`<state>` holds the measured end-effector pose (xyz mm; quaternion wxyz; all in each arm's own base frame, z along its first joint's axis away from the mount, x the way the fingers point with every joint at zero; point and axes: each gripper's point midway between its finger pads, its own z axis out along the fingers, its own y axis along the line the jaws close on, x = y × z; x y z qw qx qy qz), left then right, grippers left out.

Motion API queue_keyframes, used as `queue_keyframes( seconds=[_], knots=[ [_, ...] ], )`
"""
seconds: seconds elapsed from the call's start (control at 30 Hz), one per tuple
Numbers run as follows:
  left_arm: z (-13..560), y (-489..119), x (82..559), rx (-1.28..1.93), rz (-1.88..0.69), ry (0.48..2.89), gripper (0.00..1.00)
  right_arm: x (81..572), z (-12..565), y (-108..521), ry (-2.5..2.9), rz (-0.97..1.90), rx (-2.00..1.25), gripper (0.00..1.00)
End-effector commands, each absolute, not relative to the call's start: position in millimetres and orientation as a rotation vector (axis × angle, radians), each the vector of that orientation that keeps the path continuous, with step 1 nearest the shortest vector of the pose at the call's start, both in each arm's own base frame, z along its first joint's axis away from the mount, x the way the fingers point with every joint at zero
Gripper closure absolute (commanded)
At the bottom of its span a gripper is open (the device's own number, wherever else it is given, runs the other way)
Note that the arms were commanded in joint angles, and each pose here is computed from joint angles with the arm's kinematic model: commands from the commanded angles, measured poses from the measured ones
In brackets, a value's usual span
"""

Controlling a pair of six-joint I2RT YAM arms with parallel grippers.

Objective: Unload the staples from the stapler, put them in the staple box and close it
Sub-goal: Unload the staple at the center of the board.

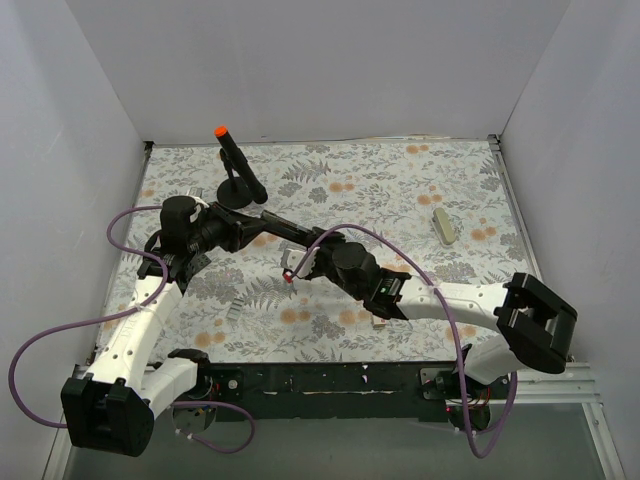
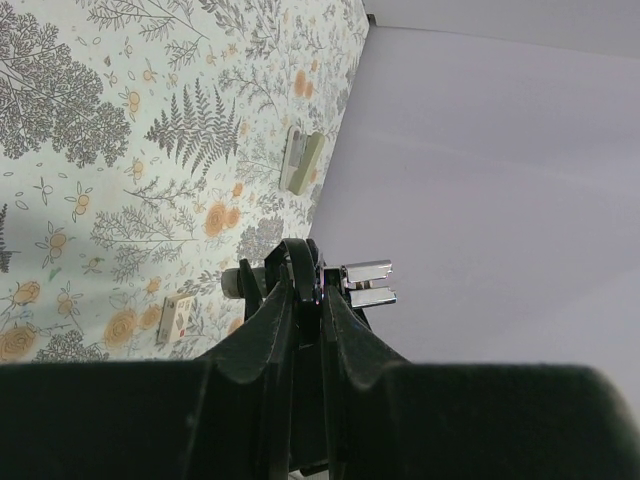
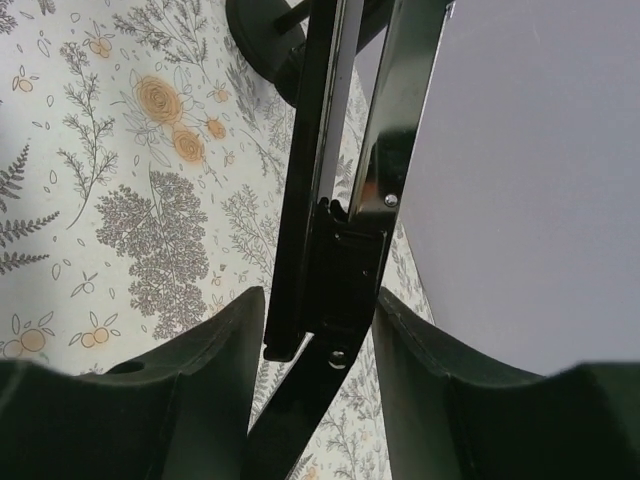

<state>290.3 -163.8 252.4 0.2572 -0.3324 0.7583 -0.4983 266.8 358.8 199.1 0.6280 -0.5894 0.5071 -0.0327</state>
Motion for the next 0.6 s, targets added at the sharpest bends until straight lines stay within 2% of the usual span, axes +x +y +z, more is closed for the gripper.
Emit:
queue_keyframes(
  seconds=[0.0, 0.03, 0.07, 0.13, 0.17, 0.23, 0.33, 0.37, 0.47, 0.57],
  knots=[
    [292, -171, 281, -0.815, -1.463, 1.984, 1.0, 269, 229, 371, 1.121, -0.031, -1.244, 0.5],
    [294, -172, 281, -0.796, -1.474, 1.975, 1.0, 268, 229, 371, 1.123, -0.023, -1.236, 0.54],
    [294, -172, 281, -0.787, -1.477, 1.975, 1.0, 268, 230, 371, 1.124, -0.018, -1.227, 0.64],
    [294, -171, 280, -0.762, -1.463, 1.967, 1.0, 265, 228, 370, 1.128, 0.002, -1.213, 0.76],
    [294, -171, 280, -0.74, -1.449, 1.965, 1.0, 265, 226, 369, 1.129, 0.006, -1.215, 0.88],
    [294, -168, 280, -0.725, -1.425, 1.96, 1.0, 264, 226, 366, 1.128, 0.004, -1.203, 0.96],
    [292, -167, 280, -0.691, -1.4, 1.962, 0.88, 267, 220, 359, 1.156, -0.016, -1.183, 0.99],
    [292, -167, 280, -0.684, -1.395, 1.964, 0.76, 267, 217, 357, 1.167, -0.026, -1.184, 0.99],
    [293, -167, 281, -0.646, -1.376, 1.966, 0.58, 269, 209, 354, 1.201, -0.04, -1.19, 0.99],
    [296, -168, 281, -0.622, -1.37, 1.964, 0.54, 273, 204, 349, 1.243, -0.047, -1.163, 0.99]
  ],
)
